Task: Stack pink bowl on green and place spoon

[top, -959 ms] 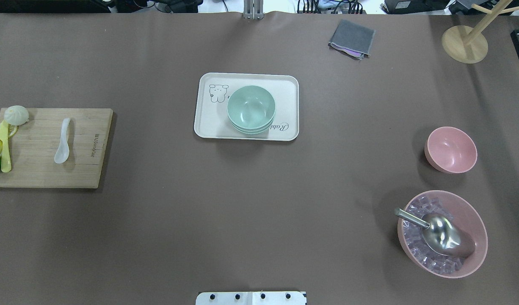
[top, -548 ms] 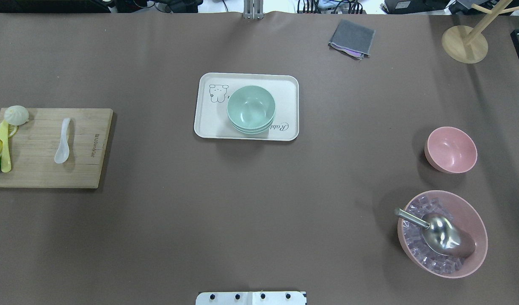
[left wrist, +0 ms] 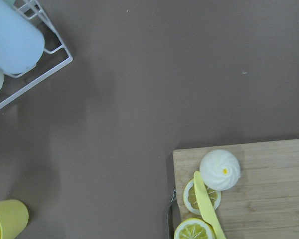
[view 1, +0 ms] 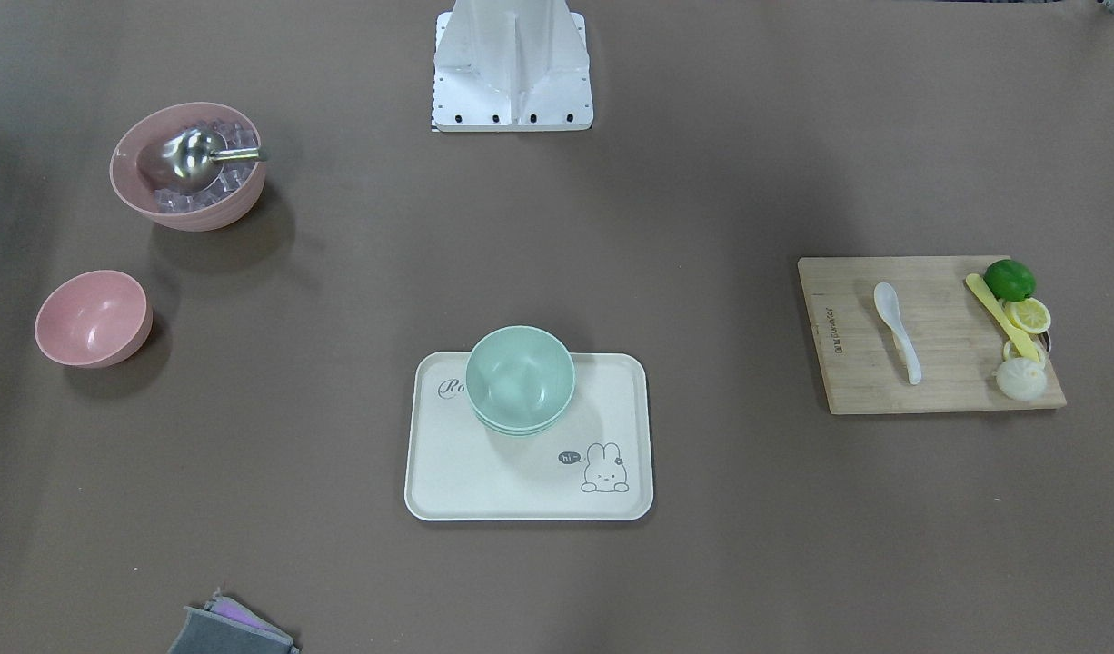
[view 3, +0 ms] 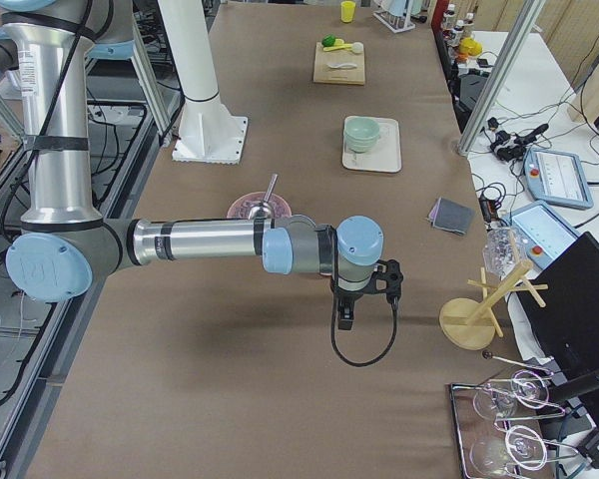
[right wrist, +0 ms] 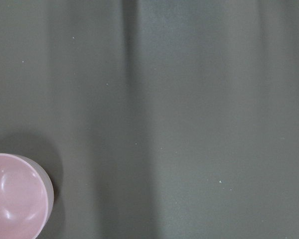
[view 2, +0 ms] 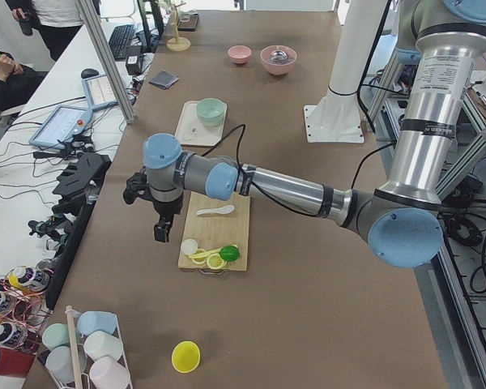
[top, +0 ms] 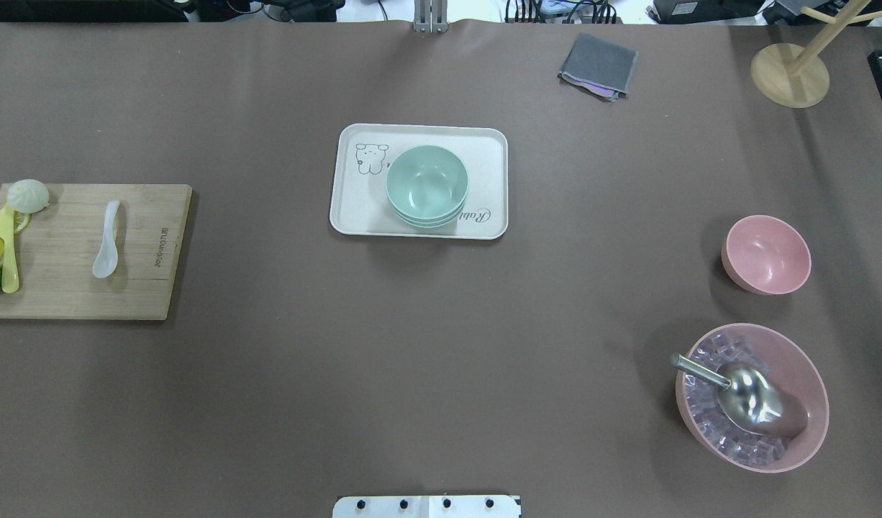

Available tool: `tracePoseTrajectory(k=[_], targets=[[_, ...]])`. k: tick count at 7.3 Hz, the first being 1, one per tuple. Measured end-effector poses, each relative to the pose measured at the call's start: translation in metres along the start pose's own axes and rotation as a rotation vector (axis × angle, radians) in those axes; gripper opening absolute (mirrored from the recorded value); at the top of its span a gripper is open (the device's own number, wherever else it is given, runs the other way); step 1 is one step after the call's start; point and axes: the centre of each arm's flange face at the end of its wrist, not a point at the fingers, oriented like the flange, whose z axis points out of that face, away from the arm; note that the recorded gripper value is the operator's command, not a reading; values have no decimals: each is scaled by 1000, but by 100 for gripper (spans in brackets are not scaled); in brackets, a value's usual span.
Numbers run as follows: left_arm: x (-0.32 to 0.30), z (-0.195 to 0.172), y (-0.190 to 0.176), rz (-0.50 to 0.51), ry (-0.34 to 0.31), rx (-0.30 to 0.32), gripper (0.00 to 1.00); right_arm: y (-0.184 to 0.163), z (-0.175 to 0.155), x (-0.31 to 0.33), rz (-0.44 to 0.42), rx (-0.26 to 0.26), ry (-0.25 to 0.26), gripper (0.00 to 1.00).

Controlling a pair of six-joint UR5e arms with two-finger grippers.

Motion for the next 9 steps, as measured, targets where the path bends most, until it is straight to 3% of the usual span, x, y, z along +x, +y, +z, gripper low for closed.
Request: tracePoseTrajectory(k=[2, 5, 7, 9], targets=[[70, -16, -49, 78, 30, 55, 98, -5, -4, -9, -17, 9, -4, 100], [152, 6, -78, 38, 45, 87, 98, -48, -16, -75, -138, 45, -29, 100], [168, 24, -82, 52, 37, 100, 98, -57, 19, -135, -220, 38, -92, 100], [173, 29, -83, -32, 52, 108, 98, -56, 78, -147, -230, 60, -119, 100]])
